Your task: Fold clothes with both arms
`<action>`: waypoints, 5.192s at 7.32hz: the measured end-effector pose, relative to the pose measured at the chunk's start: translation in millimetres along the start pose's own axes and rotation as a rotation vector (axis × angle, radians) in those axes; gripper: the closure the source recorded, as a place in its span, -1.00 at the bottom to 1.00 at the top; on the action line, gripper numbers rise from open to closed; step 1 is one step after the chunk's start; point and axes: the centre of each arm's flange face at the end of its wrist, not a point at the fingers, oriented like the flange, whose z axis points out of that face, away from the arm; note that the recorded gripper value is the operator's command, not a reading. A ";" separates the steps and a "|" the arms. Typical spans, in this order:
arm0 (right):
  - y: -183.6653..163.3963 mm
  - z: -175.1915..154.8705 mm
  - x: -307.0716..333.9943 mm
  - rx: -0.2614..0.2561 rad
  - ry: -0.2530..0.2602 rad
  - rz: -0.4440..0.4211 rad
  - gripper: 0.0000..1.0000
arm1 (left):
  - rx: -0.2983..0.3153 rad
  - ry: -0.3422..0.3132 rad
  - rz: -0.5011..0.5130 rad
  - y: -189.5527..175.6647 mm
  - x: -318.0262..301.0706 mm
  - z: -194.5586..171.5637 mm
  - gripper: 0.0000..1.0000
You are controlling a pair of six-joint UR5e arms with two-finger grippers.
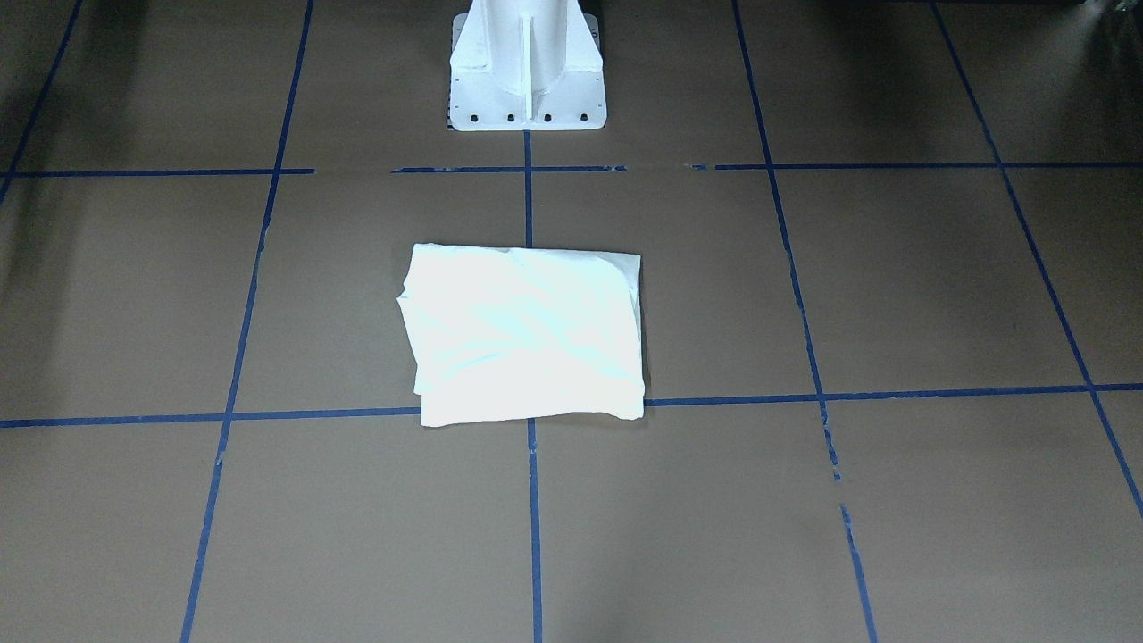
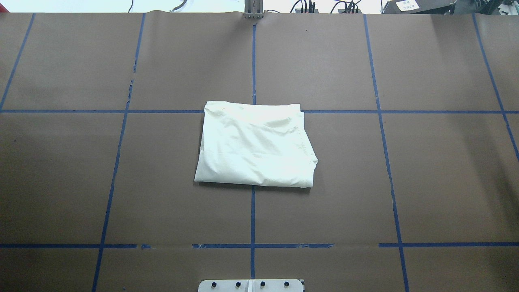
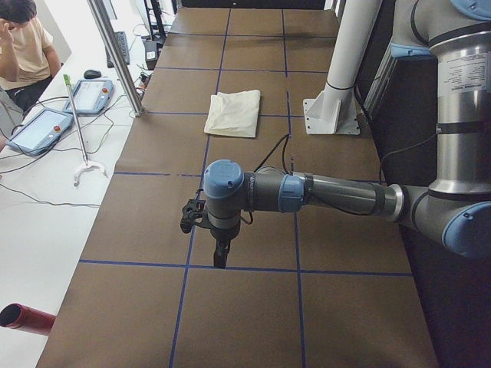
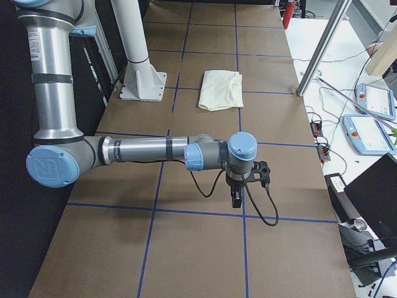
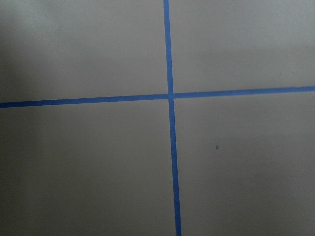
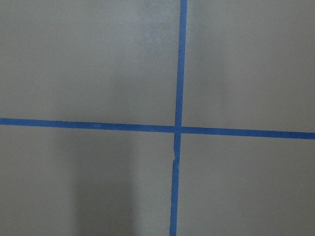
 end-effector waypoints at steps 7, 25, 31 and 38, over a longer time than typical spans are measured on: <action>-5.6 3.3 -23.3 -0.004 -0.009 -0.033 -1.00 | 0.025 0.002 0.046 -14.4 9.1 -9.8 -1.00; 0.4 12.9 -28.6 -0.019 -0.011 -0.045 -1.00 | -0.020 0.056 -0.011 -14.4 24.6 40.1 -1.00; -0.1 14.5 -28.4 -0.029 -0.021 -0.037 -1.00 | -0.049 0.061 -0.064 1.0 10.2 45.6 -1.00; 4.0 17.5 -26.4 -0.032 -0.036 -0.035 -1.00 | -0.039 0.063 -0.056 -3.7 14.7 40.0 -1.00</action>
